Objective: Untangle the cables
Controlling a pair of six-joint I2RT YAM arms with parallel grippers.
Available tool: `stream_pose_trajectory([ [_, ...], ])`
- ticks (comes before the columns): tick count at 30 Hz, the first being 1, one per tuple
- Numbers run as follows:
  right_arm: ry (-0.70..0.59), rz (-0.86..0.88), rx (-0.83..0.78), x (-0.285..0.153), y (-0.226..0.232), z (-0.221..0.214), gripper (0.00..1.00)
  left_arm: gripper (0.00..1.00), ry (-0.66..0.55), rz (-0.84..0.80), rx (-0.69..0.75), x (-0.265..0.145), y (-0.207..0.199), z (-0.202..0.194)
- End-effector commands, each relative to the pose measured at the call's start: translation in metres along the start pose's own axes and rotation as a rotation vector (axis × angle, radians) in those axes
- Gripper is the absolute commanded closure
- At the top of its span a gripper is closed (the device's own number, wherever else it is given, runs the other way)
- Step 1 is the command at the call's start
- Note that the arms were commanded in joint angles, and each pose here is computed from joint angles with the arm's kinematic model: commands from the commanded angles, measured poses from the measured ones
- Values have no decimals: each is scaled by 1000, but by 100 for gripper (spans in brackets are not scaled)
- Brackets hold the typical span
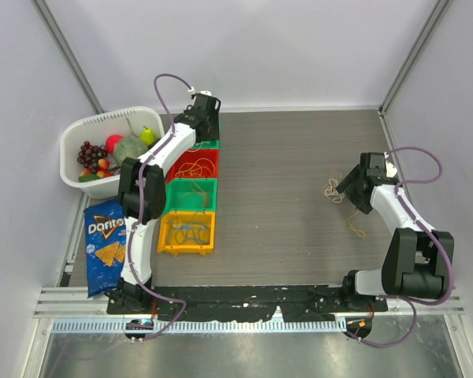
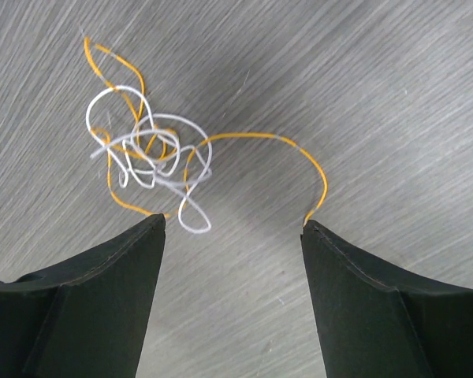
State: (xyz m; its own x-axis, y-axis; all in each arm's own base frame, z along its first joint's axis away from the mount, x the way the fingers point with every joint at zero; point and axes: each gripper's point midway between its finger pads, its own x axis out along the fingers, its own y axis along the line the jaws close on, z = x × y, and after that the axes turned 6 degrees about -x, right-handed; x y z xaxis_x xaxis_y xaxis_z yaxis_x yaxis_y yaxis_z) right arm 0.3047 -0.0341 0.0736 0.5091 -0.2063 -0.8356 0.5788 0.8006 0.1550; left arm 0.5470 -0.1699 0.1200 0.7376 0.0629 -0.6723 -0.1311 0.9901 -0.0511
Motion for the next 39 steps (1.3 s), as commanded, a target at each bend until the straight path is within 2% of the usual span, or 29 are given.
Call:
stream_pose_trajectory([
  [1,-107,19,50,11,9,38,24,30,-116,-37,-66,-55,-1,54],
  [6,-56,64,10,35,20,31,24,28,-182,-177,-73,-121,-32,69],
  [8,-17,111,-9,42,30,23,31,28,-183,-283,-78,-148,-54,60],
  [10,20,191,-35,43,49,9,40,29,-179,-405,-69,-174,-78,43],
  [12,28,208,-91,41,62,-4,52,30,-170,-487,-57,-196,-96,19],
  [13,44,220,-134,37,70,-16,66,30,-170,-522,-57,-209,-102,11],
  [15,67,255,-194,26,84,-39,83,32,-142,-613,-25,-231,-118,-14],
  [18,124,392,-212,-5,109,-74,90,34,-86,-756,19,-261,-129,-51],
  [21,174,558,-237,-43,121,-119,99,35,-10,-859,19,-269,-125,-98],
  [26,225,731,-236,-79,120,-149,99,35,62,-977,-16,-286,-130,-145],
  [29,221,890,-268,-113,133,-148,99,31,75,-1029,22,-293,-150,-171],
  [32,208,932,-301,-132,138,-140,99,28,94,-1071,75,-291,-164,-194],
  [36,193,978,-342,-161,144,-126,99,34,34,-1163,86,-290,-175,-200],
  [39,188,1051,-327,-188,152,-117,99,32,-15,-1143,69,-281,-175,-198],
])
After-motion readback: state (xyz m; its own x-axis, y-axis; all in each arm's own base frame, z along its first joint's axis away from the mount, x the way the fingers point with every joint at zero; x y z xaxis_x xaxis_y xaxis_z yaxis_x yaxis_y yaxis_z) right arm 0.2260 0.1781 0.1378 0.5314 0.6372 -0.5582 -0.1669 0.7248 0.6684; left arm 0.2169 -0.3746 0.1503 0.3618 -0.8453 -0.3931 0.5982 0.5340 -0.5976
